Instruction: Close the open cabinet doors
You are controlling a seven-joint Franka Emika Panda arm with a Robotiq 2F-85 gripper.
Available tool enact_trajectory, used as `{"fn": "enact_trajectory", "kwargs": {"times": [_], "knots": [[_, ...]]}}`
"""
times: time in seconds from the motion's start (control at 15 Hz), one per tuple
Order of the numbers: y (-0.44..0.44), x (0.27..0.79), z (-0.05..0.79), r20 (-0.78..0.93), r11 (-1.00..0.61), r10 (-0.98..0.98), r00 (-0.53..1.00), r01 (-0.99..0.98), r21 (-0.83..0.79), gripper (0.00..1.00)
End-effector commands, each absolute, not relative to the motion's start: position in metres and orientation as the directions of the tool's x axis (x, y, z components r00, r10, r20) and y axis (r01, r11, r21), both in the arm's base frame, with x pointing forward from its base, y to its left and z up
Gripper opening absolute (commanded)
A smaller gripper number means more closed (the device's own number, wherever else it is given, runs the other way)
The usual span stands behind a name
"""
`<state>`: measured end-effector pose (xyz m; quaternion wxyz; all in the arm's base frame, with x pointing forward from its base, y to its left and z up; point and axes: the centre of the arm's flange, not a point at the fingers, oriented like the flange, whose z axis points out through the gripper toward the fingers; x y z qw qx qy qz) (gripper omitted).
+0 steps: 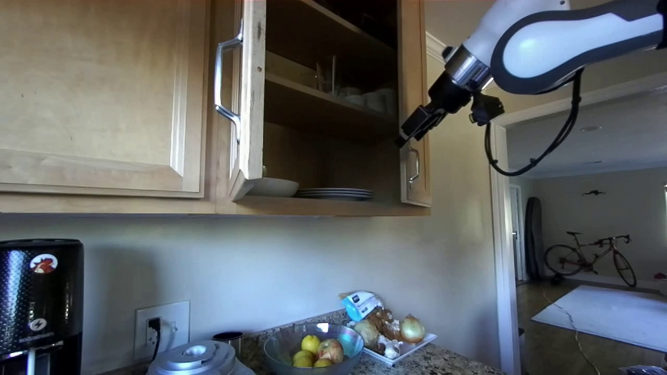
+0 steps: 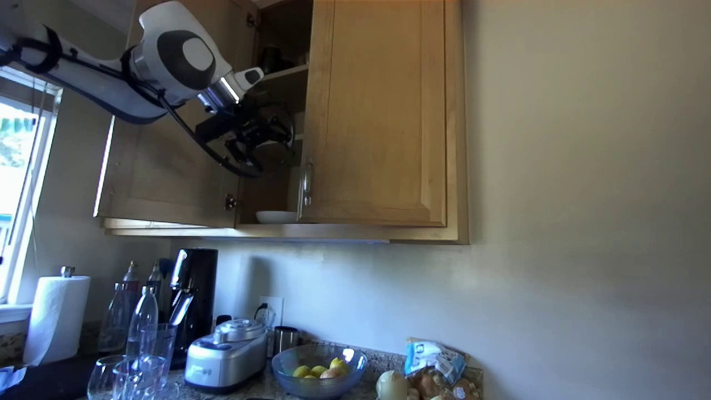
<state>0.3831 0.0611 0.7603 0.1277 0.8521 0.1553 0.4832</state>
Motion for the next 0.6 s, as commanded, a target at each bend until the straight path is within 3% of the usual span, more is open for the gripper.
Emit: {"fn": "enact_trajectory", "kwargs": {"times": [0.0, 0.2, 0.53], "knots": [[0.104, 0.383, 0.763, 0.775, -0.878, 0.476, 0.416, 0.28, 0.389, 1.0], [0.128, 0.367, 0.754, 0.77, -0.868, 0.485, 0.415, 0.34, 0.362, 1.0], [0.129, 0.354, 0.722, 0.698, -0.929, 0.361, 0.618, 0.301, 0.215, 1.0]]}}
